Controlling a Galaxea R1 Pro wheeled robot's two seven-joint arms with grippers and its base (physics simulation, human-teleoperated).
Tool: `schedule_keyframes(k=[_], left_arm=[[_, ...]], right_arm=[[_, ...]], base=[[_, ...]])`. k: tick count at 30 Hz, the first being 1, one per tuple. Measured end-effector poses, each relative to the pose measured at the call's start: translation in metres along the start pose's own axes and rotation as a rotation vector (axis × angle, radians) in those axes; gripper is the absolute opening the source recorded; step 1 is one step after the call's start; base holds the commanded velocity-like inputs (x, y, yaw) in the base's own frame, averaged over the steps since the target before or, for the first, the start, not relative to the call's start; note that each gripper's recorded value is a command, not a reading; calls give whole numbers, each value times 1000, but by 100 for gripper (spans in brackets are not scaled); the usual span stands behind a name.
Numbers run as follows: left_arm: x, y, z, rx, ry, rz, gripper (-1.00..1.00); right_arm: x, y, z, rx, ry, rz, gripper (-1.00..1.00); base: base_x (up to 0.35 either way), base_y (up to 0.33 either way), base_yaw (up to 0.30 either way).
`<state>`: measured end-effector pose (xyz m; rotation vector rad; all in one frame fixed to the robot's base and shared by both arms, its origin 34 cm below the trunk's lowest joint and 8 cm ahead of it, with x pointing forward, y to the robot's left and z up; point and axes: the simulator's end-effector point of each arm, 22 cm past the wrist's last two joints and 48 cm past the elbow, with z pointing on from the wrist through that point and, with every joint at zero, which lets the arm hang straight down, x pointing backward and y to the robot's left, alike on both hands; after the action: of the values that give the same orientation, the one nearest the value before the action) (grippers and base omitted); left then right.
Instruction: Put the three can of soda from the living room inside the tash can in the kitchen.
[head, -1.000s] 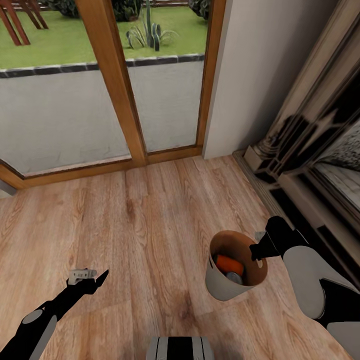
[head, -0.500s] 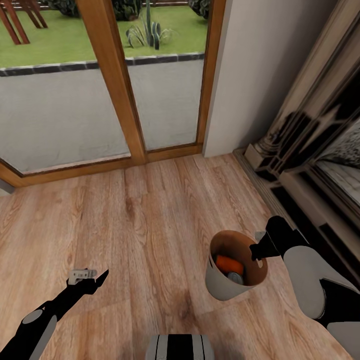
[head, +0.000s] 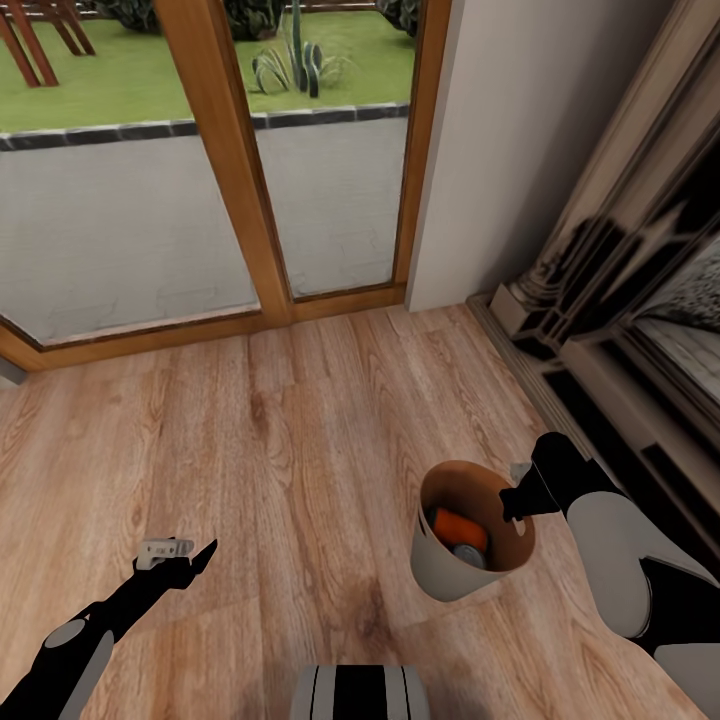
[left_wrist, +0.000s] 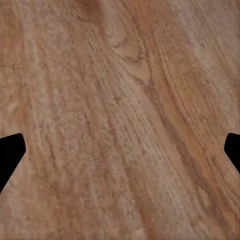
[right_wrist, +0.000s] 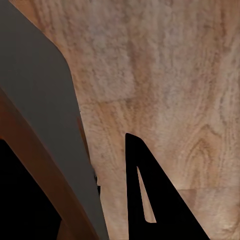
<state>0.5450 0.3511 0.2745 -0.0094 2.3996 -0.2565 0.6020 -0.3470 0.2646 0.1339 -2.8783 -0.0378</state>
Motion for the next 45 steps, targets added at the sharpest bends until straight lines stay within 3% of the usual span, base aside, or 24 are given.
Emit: schedule_keyframes(k=[7, 17, 29, 41, 45], left_arm=[[0, 0, 0, 0, 0, 0, 100], [19, 4, 12, 0, 0, 0, 100], [19, 4, 12, 0, 0, 0, 100], [42, 8, 27, 0, -1, 0, 100], [46, 9, 29, 0, -1, 0, 100]], right_arm=[[0, -1, 0, 4, 0, -3, -100], [0, -1, 23, 3, 0, -1, -100], [1, -2, 24, 5, 2, -1, -100], [1, -2, 51, 0, 2, 1, -100], [3, -6, 54, -22, -1, 27, -100]], base=[[0, 0, 0], [0, 0, 0], [0, 0, 0], [0, 0, 0], [0, 0, 0]])
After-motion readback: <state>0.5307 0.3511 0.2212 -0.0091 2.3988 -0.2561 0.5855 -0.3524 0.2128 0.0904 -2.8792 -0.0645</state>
